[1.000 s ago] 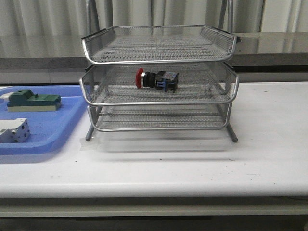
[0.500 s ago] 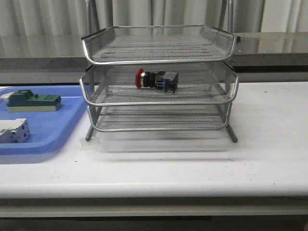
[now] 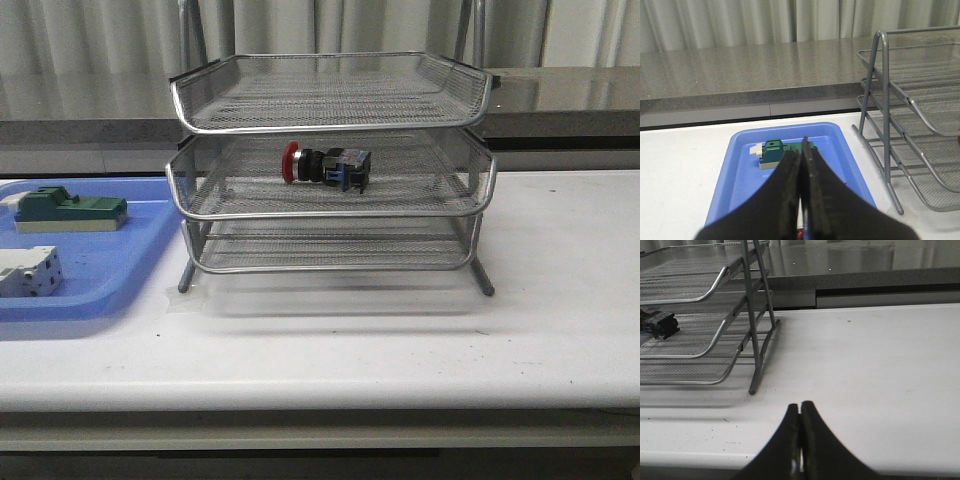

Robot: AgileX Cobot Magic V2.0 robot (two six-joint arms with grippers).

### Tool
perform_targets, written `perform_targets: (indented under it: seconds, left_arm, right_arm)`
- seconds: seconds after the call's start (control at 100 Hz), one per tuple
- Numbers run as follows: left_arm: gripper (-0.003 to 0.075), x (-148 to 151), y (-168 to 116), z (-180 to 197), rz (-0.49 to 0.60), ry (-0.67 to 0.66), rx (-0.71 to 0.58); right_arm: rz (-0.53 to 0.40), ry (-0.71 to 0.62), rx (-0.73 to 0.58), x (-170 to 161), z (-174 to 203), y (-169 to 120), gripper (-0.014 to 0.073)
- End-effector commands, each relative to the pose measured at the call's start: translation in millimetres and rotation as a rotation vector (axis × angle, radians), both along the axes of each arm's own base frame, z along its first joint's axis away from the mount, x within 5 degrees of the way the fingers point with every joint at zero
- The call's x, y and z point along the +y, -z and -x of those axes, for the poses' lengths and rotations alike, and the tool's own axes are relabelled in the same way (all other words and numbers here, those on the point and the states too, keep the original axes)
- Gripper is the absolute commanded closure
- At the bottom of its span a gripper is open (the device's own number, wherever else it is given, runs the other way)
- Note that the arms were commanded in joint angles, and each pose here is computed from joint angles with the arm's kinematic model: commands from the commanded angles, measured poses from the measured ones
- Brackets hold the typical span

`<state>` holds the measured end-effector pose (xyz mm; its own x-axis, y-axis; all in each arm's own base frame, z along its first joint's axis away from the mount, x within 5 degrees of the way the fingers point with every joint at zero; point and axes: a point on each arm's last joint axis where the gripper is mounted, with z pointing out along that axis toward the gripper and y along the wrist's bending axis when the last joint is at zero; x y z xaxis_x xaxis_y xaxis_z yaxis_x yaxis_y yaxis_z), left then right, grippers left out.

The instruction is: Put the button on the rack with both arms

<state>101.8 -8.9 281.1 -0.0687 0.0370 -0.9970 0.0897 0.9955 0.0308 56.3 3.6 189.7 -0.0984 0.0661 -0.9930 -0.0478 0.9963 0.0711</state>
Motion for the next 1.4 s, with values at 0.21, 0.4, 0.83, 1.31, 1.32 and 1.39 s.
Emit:
perform_targets:
  seconds: [0.21, 0.4, 0.83, 1.31, 1.32, 1.39]
  left_arm:
    - [0.0740, 2, -17, -1, 0.023, -0.024, -0.103]
    - [0.0740, 2, -17, -1, 0.023, -0.024, -0.103]
    - [0.0740, 2, -17, -1, 0.023, -0.024, -0.103]
    - [0.0740, 3, -8, 13, -0.094, -0.017, -0.153]
    - [0.0740, 3, -7, 14, -0.093, -0.017, -0.155]
    - [0.0740, 3, 0, 21, -0.089, -0.014, -0.175]
  right_arm:
    - [0.007, 0.009, -0.111, -1, 2, -14, 0.0655]
    - [0.007, 0.009, -0.111, -1, 2, -14, 0.0655]
    - [0.007, 0.009, -0.111, -1, 2, -14, 0.0655]
    - [0.007, 0.009, -0.111, -1, 2, -14, 0.0655]
    - [0.007, 0.009, -0.111, -1, 2, -14, 0.0655]
    - [0.007, 0.009, -0.111, -1, 2, -14, 0.0655]
